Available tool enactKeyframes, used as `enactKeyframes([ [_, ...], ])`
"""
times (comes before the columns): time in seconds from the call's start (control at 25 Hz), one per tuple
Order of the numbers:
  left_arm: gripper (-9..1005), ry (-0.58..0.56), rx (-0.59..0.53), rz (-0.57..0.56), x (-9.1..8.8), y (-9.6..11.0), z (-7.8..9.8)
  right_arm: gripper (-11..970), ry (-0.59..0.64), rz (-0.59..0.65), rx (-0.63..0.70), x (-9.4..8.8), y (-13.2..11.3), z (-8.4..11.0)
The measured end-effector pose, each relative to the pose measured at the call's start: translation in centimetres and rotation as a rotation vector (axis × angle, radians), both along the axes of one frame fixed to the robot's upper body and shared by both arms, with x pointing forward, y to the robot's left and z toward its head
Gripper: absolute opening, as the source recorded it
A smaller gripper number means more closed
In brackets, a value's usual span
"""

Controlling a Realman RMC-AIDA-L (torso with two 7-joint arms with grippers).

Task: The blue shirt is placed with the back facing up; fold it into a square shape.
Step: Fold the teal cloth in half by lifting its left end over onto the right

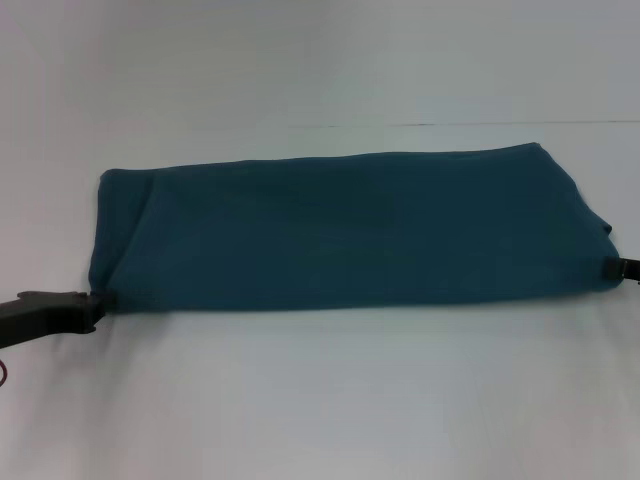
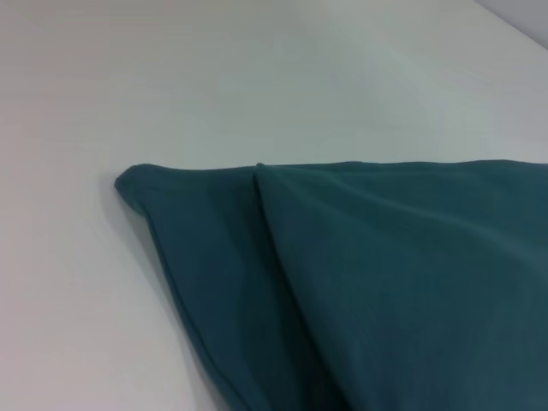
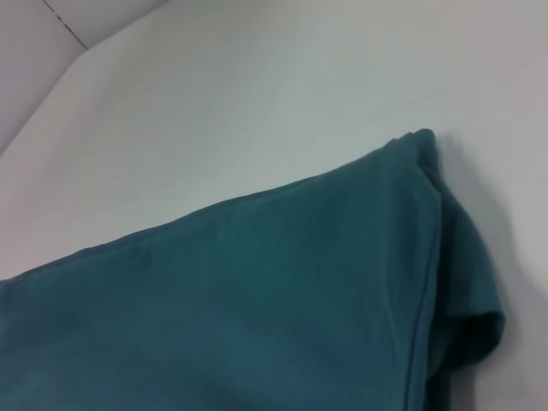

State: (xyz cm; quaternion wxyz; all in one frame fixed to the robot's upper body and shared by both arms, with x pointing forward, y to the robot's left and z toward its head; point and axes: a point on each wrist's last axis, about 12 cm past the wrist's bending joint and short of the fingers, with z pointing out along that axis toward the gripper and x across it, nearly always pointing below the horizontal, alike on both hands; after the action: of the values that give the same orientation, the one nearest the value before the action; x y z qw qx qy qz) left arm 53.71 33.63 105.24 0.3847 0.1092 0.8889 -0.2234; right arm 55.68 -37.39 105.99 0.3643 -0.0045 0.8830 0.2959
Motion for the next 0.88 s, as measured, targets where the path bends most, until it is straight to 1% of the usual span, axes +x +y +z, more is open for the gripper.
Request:
enactKeyframes([
  [0.24,34,0.011,0.001,-0.003,-0.39,0.09,-0.29,9,0.008,-0.005,0.003,-0.36,-0.07,-0.3],
  [0.52,37,0.02,0.008,-0.008,-0.49,0.04,-0.47,10,0.008,-0.003,0.002,-0.35,-0.04,-0.3],
  [0.76,40,0.015,-0.002,-0.009,-0.4,-0.03,-0.28,10,0.001,-0.007,-0.003,-0.23,-0.11,-0.19],
  [0.88,41,0.013,-0.016,-0.014,-0.43,-0.01,-0.05,23,-0.022,0.001,-0.012,-0.14,-0.2,0.01],
])
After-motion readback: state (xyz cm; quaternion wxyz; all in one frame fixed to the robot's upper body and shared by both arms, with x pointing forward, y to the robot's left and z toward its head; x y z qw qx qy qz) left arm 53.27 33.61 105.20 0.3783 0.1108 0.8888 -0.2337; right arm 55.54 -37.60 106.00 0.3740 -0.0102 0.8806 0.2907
